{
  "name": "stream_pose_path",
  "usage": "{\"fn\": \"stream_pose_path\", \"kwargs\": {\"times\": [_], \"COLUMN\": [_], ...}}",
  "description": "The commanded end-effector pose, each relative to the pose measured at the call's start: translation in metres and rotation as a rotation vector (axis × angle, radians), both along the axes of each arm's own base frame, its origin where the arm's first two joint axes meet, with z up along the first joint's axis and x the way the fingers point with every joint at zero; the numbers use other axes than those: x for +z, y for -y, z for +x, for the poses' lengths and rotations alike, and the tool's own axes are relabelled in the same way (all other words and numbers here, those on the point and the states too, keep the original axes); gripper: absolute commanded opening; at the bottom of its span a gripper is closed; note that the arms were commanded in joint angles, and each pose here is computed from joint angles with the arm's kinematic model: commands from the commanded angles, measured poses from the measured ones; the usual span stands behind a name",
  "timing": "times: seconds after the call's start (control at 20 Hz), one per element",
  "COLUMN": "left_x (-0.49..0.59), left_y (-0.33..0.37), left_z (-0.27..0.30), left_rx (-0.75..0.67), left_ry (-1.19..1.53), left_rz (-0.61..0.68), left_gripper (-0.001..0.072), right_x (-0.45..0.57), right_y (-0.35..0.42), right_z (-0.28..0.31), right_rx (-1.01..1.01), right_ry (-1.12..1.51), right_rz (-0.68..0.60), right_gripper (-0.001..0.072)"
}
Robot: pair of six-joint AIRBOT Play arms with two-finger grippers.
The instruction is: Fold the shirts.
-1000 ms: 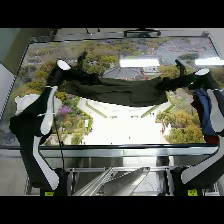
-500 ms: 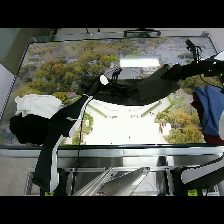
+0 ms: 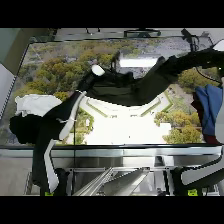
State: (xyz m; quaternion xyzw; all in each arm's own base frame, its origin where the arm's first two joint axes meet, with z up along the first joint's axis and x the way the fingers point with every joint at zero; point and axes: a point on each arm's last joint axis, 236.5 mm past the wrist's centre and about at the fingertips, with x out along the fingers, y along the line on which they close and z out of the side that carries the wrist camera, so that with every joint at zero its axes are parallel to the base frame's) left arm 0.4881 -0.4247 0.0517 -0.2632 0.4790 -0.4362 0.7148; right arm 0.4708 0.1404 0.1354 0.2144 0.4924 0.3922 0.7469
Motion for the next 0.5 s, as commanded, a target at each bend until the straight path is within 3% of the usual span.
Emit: {"fn": "stream_pose_path", "kwargs": {"times": [0.0, 0.3, 0.35, 0.4, 0.45], "left_x": [0.108, 0.197, 0.196, 0.193, 0.188], "left_y": [-0.073, -0.212, -0.224, -0.234, -0.241], "left_z": [0.003, 0.004, 0.002, 0.001, 0.001], "left_rx": [-0.010, 0.117, 0.124, 0.131, 0.133], "left_ry": [0.111, 0.275, 0.284, 0.288, 0.289], "left_rz": [-0.090, -0.054, -0.043, -0.032, -0.023], "left_gripper": [0.0009, 0.0009, 0.0009, 0.0009, 0.0009], "right_x": [0.016, -0.024, -0.053, -0.080, -0.111], "right_y": [-0.085, -0.307, -0.334, -0.351, -0.363], "right_z": [0.017, 0.057, 0.058, 0.057, 0.053], "right_rx": [-0.006, -0.212, -0.273, -0.328, -0.363], "right_ry": [0.101, 0.456, 0.502, 0.531, 0.546], "right_rz": [0.055, 0.155, 0.131, 0.107, 0.077], "right_gripper": [0.0021, 0.0024, 0.0118, 0.0393, 0.0607]}}
